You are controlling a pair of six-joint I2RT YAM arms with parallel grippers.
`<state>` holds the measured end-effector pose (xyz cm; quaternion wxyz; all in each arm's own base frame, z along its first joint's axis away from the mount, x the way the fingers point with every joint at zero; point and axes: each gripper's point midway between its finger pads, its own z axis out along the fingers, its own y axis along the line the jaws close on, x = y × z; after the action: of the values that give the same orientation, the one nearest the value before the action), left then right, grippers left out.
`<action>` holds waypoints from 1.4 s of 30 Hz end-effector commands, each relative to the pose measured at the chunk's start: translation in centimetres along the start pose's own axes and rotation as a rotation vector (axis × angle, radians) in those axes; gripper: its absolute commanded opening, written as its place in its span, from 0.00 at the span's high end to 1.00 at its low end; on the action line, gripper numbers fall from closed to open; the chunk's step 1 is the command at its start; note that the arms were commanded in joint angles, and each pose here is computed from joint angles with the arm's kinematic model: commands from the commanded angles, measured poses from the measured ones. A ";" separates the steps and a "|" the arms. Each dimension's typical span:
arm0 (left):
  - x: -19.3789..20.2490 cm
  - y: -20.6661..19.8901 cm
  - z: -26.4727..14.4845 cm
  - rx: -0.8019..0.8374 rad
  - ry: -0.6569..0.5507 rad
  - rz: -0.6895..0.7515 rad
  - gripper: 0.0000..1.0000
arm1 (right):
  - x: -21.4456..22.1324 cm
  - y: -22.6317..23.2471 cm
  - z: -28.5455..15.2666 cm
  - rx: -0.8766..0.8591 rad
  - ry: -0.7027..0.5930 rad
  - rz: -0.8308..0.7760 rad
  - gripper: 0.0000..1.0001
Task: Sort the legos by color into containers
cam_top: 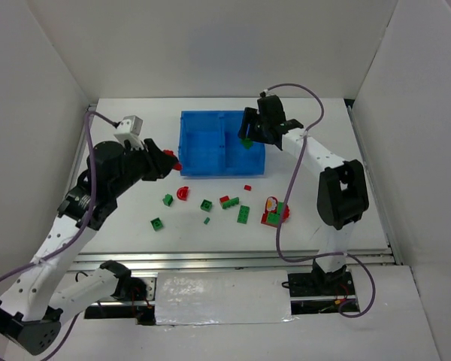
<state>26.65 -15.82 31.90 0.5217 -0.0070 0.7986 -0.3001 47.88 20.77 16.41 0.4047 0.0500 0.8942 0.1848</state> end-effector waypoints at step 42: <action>-5.8 3.7 11.5 -0.292 -0.111 0.016 0.01 | 18.1 0.6 -15.0 0.131 0.035 -0.010 0.19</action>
<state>44.38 -17.72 26.15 0.5192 -0.0610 0.8362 -0.1655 21.79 21.04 11.89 0.3405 0.0141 0.9259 0.1630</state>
